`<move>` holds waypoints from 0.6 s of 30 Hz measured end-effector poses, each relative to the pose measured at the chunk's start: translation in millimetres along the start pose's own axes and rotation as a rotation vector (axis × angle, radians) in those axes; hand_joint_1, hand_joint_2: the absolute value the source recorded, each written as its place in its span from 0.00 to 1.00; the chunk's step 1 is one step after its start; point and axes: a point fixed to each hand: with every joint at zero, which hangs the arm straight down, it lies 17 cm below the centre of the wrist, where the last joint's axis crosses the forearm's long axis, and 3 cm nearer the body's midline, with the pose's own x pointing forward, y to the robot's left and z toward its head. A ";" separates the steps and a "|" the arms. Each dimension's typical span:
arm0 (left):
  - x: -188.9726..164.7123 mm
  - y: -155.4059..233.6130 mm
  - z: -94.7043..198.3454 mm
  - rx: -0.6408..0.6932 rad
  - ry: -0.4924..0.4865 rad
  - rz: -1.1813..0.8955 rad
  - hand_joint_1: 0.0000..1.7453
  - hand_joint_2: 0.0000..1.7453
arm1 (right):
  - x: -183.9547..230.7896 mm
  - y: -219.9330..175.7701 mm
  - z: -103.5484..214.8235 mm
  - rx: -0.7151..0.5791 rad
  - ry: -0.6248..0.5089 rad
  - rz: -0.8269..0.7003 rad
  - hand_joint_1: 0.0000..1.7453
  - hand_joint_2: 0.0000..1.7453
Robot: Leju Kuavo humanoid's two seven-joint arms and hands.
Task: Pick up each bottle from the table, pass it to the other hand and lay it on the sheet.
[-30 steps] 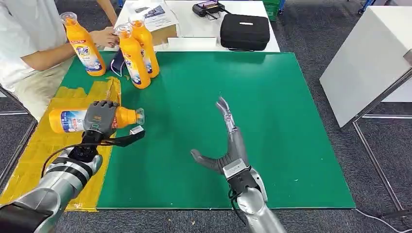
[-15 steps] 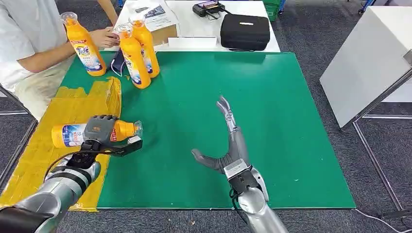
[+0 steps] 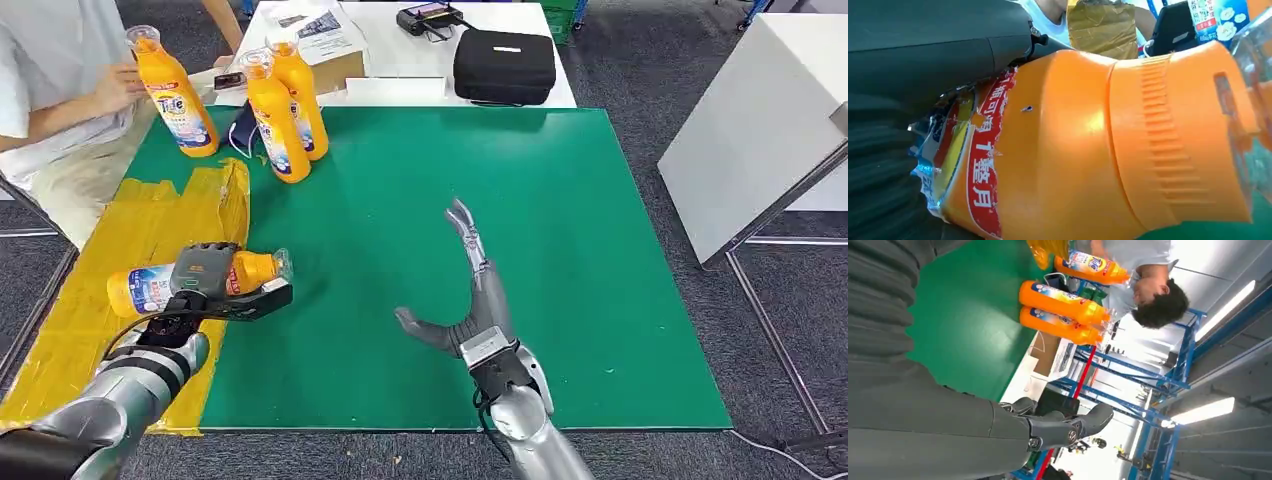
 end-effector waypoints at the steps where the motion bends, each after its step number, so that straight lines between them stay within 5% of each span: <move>1: -0.3 0.0 0.0 0.000 0.002 0.002 0.00 1.00 | 0.0 0.0 0.0 0.000 0.000 0.000 0.00 1.00; 13: -5.4 -15.7 0.7 -0.102 0.026 -0.017 0.00 1.00 | -0.8 0.0 -1.8 0.003 0.005 0.007 0.00 1.00; 18: -3.6 -3.4 -0.5 -0.024 0.018 0.029 0.00 1.00 | -1.4 -0.1 -1.9 0.004 0.008 0.012 0.00 1.00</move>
